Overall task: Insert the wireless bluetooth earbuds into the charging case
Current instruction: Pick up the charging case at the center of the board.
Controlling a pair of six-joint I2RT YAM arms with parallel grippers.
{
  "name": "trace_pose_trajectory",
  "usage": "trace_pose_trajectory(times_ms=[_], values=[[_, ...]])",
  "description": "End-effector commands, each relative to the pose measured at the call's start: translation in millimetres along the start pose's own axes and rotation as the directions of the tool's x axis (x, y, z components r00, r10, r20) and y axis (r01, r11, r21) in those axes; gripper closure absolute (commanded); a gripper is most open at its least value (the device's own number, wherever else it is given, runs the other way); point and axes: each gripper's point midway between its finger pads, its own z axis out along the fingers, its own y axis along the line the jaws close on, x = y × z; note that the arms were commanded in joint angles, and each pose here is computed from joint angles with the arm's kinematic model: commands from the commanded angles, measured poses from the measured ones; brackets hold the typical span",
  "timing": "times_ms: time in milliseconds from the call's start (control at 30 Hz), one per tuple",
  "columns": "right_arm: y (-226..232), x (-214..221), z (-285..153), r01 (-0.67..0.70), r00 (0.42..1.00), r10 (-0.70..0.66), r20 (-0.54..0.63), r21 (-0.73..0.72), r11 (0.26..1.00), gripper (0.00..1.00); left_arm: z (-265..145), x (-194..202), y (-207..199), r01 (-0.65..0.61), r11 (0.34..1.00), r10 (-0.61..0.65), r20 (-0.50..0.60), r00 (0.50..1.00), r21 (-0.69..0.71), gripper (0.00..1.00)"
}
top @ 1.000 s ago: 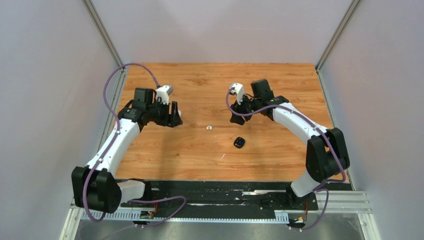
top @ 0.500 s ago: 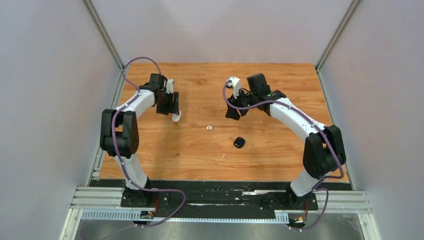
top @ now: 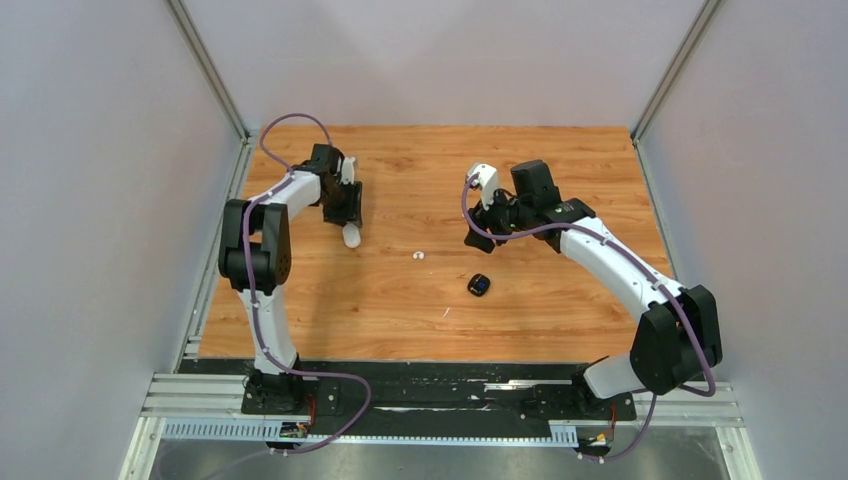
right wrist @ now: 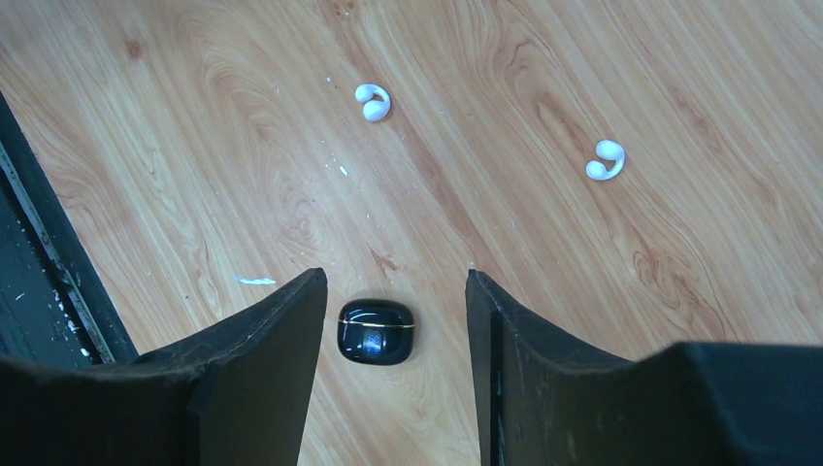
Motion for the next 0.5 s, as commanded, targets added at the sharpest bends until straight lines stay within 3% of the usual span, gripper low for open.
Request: trace_pose_trajectory(times_ms=[0,167,233,333,467], values=[[-7,-11,-2,0.015,0.999,-0.016,0.033,0.032,0.999,0.46,-5,15,-16,-0.016,1.0,0.017,-0.026,1.0,0.015,0.45],[-7,-11,3,0.003,0.999,-0.003,0.034,0.019,1.0,0.46,-7,31,-33,-0.059,0.998,0.061,-0.052,0.997,0.032,0.51],[-7,-11,4,-0.002,0.999,0.001,0.034,0.018,1.0,0.45,-11,36,-35,-0.069,0.997,0.07,-0.054,0.996,0.019,0.47],[-6,-10,2,-0.003,0.999,0.002,0.036,0.019,1.0,0.45,-24,35,-28,-0.065,0.996,0.063,-0.031,0.998,-0.058,0.34],[-3,-6,-1,-0.004,0.999,0.003,0.038,0.022,1.0,0.45,-58,23,-24,-0.025,0.993,0.035,0.081,0.996,-0.117,0.27]])
